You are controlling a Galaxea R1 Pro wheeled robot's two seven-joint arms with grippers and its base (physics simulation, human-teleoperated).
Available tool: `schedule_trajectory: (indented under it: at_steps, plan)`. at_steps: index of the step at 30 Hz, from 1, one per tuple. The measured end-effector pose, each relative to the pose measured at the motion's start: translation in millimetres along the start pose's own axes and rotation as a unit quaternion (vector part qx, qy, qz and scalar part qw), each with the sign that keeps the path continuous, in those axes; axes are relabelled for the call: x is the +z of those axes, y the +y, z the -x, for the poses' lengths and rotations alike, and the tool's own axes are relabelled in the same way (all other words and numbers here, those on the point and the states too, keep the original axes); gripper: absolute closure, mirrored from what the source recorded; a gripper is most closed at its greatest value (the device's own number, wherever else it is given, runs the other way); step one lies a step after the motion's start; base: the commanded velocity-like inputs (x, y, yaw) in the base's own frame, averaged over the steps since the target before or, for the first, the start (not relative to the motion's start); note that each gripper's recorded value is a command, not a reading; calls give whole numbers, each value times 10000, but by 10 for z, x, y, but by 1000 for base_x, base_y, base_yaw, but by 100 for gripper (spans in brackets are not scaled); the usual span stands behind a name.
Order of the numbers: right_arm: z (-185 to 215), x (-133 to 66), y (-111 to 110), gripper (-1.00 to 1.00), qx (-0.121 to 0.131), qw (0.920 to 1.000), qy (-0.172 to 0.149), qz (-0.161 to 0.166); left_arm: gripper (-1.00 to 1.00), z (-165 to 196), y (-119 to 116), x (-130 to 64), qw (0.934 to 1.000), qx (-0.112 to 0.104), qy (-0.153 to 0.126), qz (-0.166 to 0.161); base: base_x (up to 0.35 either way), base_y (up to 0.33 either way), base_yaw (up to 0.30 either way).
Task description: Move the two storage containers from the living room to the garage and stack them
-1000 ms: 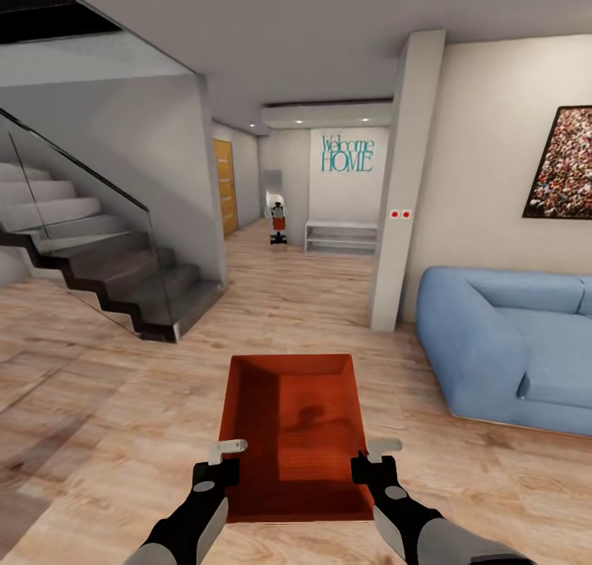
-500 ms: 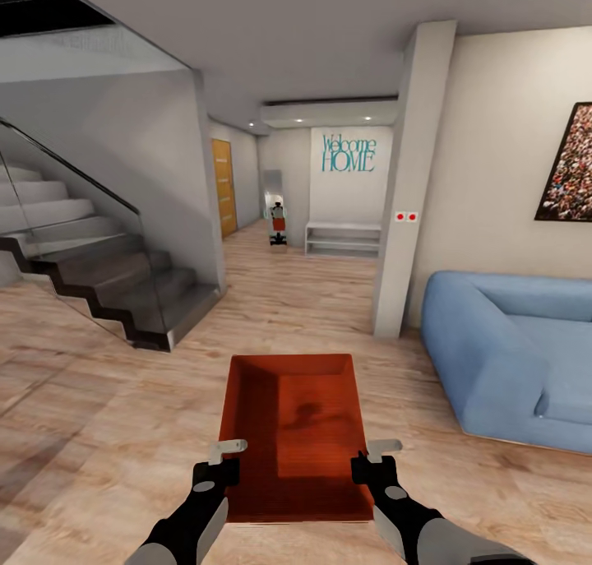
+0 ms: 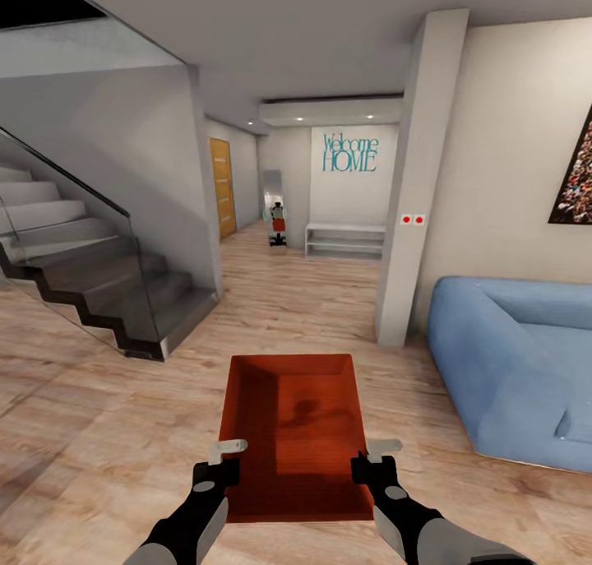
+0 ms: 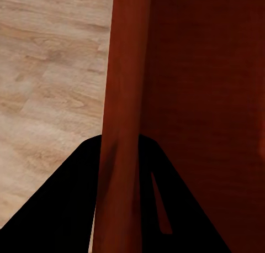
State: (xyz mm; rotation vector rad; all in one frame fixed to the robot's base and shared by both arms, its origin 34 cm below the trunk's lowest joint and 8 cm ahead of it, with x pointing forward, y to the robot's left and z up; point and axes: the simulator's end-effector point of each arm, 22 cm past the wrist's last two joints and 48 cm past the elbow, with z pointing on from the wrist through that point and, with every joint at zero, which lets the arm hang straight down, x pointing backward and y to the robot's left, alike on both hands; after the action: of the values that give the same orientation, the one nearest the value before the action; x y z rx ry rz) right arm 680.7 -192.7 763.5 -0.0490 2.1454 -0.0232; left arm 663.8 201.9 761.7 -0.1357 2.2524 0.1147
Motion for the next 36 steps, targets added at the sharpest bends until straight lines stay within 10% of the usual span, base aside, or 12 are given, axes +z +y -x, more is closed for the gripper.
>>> schedule_trajectory:
  at_steps: [36]
  plan:
    - [0,0,0,100,-1,10000,0,0,100,-1,0,0,10000,-1,0,0,321,0,0]
